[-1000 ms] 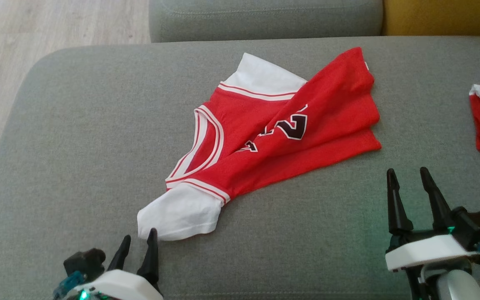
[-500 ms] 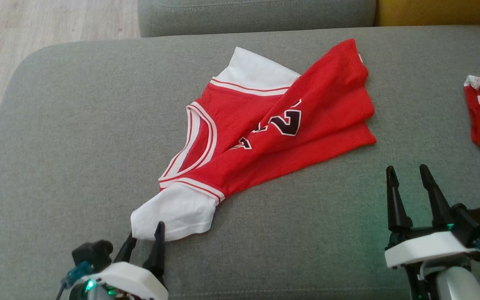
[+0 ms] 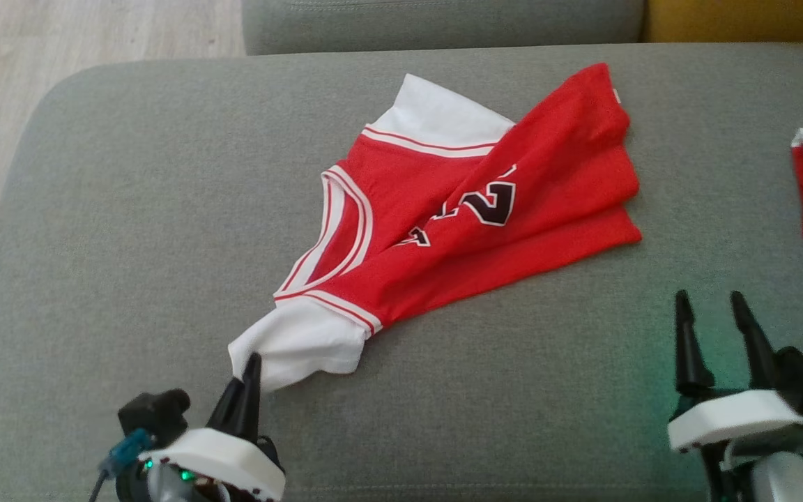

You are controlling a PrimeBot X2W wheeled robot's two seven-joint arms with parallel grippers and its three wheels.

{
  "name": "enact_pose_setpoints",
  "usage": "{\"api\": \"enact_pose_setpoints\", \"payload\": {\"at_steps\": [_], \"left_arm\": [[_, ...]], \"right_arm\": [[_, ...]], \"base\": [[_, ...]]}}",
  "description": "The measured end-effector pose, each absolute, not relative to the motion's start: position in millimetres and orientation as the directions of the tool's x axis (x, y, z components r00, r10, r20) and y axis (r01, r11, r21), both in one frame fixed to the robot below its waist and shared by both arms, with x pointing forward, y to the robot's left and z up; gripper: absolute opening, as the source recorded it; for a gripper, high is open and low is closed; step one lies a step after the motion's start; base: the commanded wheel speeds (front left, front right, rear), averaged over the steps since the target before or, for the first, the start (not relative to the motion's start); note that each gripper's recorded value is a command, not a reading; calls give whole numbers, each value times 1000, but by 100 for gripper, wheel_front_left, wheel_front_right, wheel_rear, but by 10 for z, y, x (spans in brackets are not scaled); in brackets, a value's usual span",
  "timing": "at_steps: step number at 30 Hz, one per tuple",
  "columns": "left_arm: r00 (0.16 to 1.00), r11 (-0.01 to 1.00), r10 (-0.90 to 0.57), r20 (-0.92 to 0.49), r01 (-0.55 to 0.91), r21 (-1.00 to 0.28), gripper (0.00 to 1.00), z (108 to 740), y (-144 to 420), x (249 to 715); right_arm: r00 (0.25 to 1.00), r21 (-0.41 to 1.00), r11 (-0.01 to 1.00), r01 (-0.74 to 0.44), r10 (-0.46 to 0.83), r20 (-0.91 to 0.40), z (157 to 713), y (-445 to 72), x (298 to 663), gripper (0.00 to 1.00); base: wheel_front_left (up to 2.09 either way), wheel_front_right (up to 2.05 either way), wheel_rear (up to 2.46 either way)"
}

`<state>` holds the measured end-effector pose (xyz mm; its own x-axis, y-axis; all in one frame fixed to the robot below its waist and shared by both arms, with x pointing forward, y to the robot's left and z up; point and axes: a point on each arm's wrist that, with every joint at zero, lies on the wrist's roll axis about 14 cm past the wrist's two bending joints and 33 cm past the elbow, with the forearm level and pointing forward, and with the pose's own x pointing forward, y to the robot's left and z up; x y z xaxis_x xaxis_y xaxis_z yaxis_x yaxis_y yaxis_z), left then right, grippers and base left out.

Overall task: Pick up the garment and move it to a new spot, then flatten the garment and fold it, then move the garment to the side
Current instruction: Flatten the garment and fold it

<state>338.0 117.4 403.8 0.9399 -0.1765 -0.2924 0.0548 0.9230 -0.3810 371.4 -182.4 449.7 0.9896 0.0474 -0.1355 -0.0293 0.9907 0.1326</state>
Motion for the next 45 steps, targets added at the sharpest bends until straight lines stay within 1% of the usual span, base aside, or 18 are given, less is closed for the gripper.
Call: {"api": "enact_pose_setpoints", "payload": {"at_steps": [3,7,12,15,21,27,33,34,36,37,38,39,42,45], "left_arm": [[955,927,-143,-258,38,-374,0,4146,1257,3420],[963,933,-110,-246,15,-359,0,4193,1359,3423],[964,934,-97,-249,1,-358,0,4188,1396,3409],[961,933,-95,-259,-5,-360,0,4162,1398,3398],[957,934,-89,-275,-15,-357,0,4119,1405,3383],[955,933,-86,-282,-22,-359,0,4095,1405,3383],[959,934,-83,-272,-21,-358,0,4115,1411,3411],[959,934,-82,-271,-21,-358,0,4115,1411,3411],[959,934,-84,-271,-19,-358,0,4113,1407,3412],[959,934,-85,-272,-19,-358,0,4110,1404,3412],[958,934,-87,-274,-17,-357,0,4103,1399,3410],[958,934,-89,-274,-15,-357,0,4103,1392,3410],[961,934,-95,-259,-4,-358,0,4132,1374,3421],[967,925,-113,-228,19,-379,0,4223,1325,3452]], "right_arm": [[983,113,994,12,9,-183,4386,-1959,3772,100],[977,121,992,36,-10,-215,4344,-2014,3976,100],[954,162,986,26,24,-298,4173,-1878,4200,100],[934,154,988,12,44,-355,4048,-1798,4317,100],[903,153,988,-9,74,-423,3885,-1647,4536,100],[854,133,991,-24,89,-512,3678,-1569,4564,100],[835,122,991,-46,105,-540,3653,-1506,4633,100],[830,122,991,-50,109,-547,3647,-1494,4639,89],[818,123,991,-55,116,-564,3634,-1478,4646,48],[813,131,990,-52,118,-570,3633,-1472,4651,40],[807,150,988,-47,126,-577,3630,-1455,4650,8],[808,158,986,-46,130,-574,3638,-1443,4651,0],[835,166,985,-57,138,-532,3715,-1416,4665,0],[882,178,982,-66,141,-450,3878,-1401,4692,0]], "base": [[0,0,0],[0,0,0],[0,0,0],[0,0,0],[0,0,0],[0,0,0],[0,0,0],[0,0,0],[0,0,0],[0,0,0],[0,0,0],[0,0,0],[0,0,0],[0,0,0]]}}
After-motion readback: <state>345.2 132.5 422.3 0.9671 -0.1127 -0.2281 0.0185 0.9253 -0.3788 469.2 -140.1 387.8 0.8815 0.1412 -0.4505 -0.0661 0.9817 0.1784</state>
